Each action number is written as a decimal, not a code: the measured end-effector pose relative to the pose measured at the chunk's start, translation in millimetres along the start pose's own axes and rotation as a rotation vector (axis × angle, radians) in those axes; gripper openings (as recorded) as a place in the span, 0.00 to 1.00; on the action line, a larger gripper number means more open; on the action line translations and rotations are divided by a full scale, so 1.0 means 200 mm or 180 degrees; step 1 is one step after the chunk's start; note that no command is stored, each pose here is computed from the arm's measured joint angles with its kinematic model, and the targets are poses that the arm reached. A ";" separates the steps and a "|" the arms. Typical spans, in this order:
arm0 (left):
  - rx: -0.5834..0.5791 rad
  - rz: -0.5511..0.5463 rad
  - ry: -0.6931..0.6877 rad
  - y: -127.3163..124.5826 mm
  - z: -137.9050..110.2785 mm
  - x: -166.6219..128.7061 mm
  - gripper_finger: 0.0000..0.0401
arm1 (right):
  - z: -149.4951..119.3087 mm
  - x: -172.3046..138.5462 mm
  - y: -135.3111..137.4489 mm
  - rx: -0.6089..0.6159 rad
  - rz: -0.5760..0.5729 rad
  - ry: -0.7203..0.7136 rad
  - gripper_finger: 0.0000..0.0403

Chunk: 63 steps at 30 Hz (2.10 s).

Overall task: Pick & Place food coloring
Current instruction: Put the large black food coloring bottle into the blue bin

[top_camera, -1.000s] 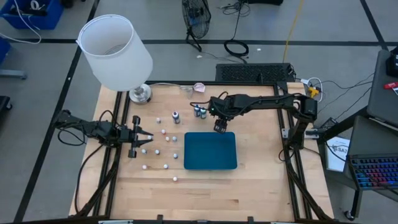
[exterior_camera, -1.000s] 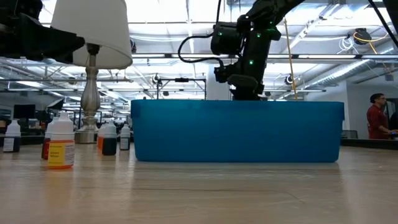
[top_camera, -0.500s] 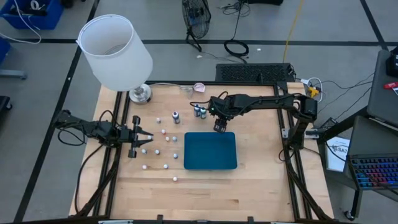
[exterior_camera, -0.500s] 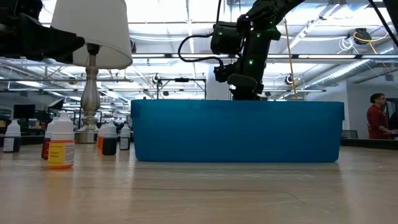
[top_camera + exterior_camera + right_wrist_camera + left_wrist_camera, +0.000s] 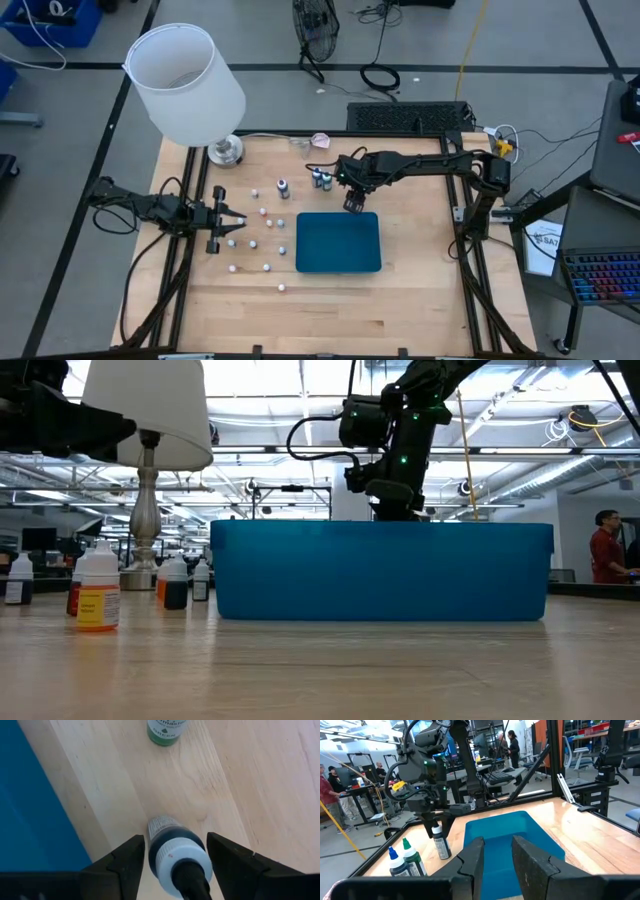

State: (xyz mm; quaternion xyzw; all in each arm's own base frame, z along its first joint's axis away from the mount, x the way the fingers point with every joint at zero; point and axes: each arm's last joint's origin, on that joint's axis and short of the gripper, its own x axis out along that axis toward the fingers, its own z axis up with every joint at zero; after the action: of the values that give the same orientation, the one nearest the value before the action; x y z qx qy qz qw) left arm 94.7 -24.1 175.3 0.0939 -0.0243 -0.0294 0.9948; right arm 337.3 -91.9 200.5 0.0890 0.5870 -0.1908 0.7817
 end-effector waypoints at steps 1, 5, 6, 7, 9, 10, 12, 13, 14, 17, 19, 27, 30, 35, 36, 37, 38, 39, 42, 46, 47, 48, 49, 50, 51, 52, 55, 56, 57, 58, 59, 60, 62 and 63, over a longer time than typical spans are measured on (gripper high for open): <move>0.0000 0.0000 0.0000 0.00 0.00 0.00 0.26 | 0.00 0.00 0.00 0.0009 -0.0001 0.0016 0.50; 0.0000 0.0001 0.0000 0.00 0.00 0.00 0.26 | -0.01 0.00 0.00 0.0040 -0.0007 0.0041 0.50; 0.0000 0.0000 0.0000 0.00 0.00 0.00 0.26 | -0.01 0.00 0.00 0.0039 -0.0007 0.0040 0.50; 0.0000 0.0000 0.0000 0.00 0.00 0.00 0.26 | 0.00 0.00 0.00 0.0038 -0.0005 0.0032 0.50; 0.0000 0.0000 0.0000 0.00 0.00 0.00 0.26 | 0.00 0.00 0.00 0.0040 -0.0003 0.0013 0.50; 0.0000 0.0000 -0.0001 0.00 0.00 0.00 0.26 | 0.00 0.00 0.00 0.0039 -0.0003 0.0014 0.50; 0.0001 0.0000 0.0000 0.00 0.00 0.00 0.26 | 0.00 0.00 0.00 0.0038 -0.0003 0.0018 0.50; 0.0000 0.0000 0.0000 0.00 0.00 0.00 0.26 | 0.00 0.00 0.00 0.0037 -0.0003 0.0018 0.50; 0.0000 0.0000 0.0000 0.00 0.00 0.00 0.26 | 0.00 0.00 0.00 0.0038 -0.0004 0.0018 0.50; 0.0000 0.0000 -0.0001 0.00 0.00 0.00 0.26 | 0.00 0.00 0.00 0.0037 -0.0004 0.0019 0.50; 0.0001 0.0000 0.0000 0.00 0.00 0.00 0.26 | 0.00 0.00 0.00 0.0037 -0.0005 0.0018 0.49; 0.0000 0.0000 0.0000 0.00 0.00 0.00 0.26 | -0.08 0.08 -0.03 -0.0002 -0.0027 0.0106 0.35; 0.0000 0.0000 -0.0001 0.00 0.00 0.00 0.26 | -0.09 0.09 -0.03 -0.0017 -0.0034 0.0125 0.32; 0.0001 0.0000 0.0000 0.00 0.00 0.00 0.26 | -0.08 0.06 0.00 -0.0172 -0.0009 -0.0056 0.32; 0.0000 -0.0001 0.0001 0.00 0.00 0.00 0.26 | -0.08 0.05 0.01 -0.0213 0.0000 -0.0092 0.32; 0.0001 -0.0002 0.0000 0.00 0.00 0.00 0.26 | -0.07 0.04 0.01 -0.0240 0.0015 -0.0139 0.32; 0.0001 -0.0002 0.0000 0.00 0.00 0.00 0.26 | -0.07 0.02 0.02 -0.0266 0.0021 -0.0188 0.32; 0.0000 -0.0002 0.0000 0.00 0.00 0.00 0.26 | -0.07 -0.01 0.03 -0.0280 0.0021 -0.0254 0.32; 0.0001 -0.0002 0.0000 0.00 0.00 0.00 0.26 | -0.06 -0.13 0.06 -0.0310 -0.0087 -0.0582 0.32; 0.0001 -0.0003 0.0001 0.00 0.00 0.00 0.26 | -0.09 -0.34 0.09 -0.0349 -0.0198 -0.0995 0.32; 0.0000 -0.0001 0.0000 0.00 0.00 0.00 0.26 | -0.11 -0.40 0.11 -0.0335 -0.0156 -0.1120 0.32; 0.0000 -0.0002 0.0001 0.00 0.00 0.00 0.26 | -0.13 -0.45 0.12 -0.0310 -0.0093 -0.1234 0.32; 0.0000 -0.0003 0.0001 0.00 0.00 0.00 0.26 | -0.14 -0.51 0.14 -0.0287 -0.0026 -0.1332 0.32; 0.0001 -0.0002 0.0000 0.00 0.00 0.00 0.26 | -0.17 -0.55 0.17 -0.0274 0.0048 -0.1421 0.32; 0.0000 -0.0002 0.0000 0.00 0.00 0.00 0.26 | -0.19 -0.59 0.20 -0.0274 0.0127 -0.1489 0.32; 0.0000 -0.0002 0.0001 0.00 0.00 0.00 0.26 | -0.21 -0.63 0.23 -0.0277 0.0206 -0.1536 0.32; 0.0000 -0.0001 0.0001 0.00 0.00 0.00 0.26 | -0.29 -0.70 0.33 -0.0299 0.0437 -0.1564 0.32; 0.0000 -0.0001 0.0001 0.00 0.00 0.00 0.26 | -0.31 -0.71 0.36 -0.0314 0.0483 -0.1509 0.32; 0.0000 0.0000 0.0001 0.00 0.00 0.00 0.26 | -0.34 -0.70 0.39 -0.0330 0.0512 -0.1429 0.32; 0.0001 0.0000 0.0001 0.00 0.00 0.00 0.26 | -0.36 -0.69 0.41 -0.0344 0.0516 -0.1323 0.32; 0.0000 0.0000 0.0001 0.00 0.00 0.00 0.26 | -0.38 -0.68 0.43 -0.0351 0.0501 -0.1204 0.32; 0.0000 0.0000 0.0000 0.00 0.00 0.00 0.26 | -0.39 -0.66 0.45 -0.0361 0.0466 -0.1072 0.32; 0.0000 0.0000 0.0001 0.00 0.00 0.00 0.26 | -0.41 -0.61 0.47 -0.0333 0.0377 -0.0835 0.31; 0.0000 0.0000 0.0000 0.00 0.00 0.00 0.26 | -0.41 -0.58 0.48 -0.0306 0.0349 -0.0765 0.31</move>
State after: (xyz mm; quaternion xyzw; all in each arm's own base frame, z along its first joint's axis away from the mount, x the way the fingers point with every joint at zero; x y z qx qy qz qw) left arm 94.7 -24.1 175.3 0.0940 -0.0243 -0.0294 0.9948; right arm 276.5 47.7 278.8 0.0600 0.4919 -0.1286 0.8590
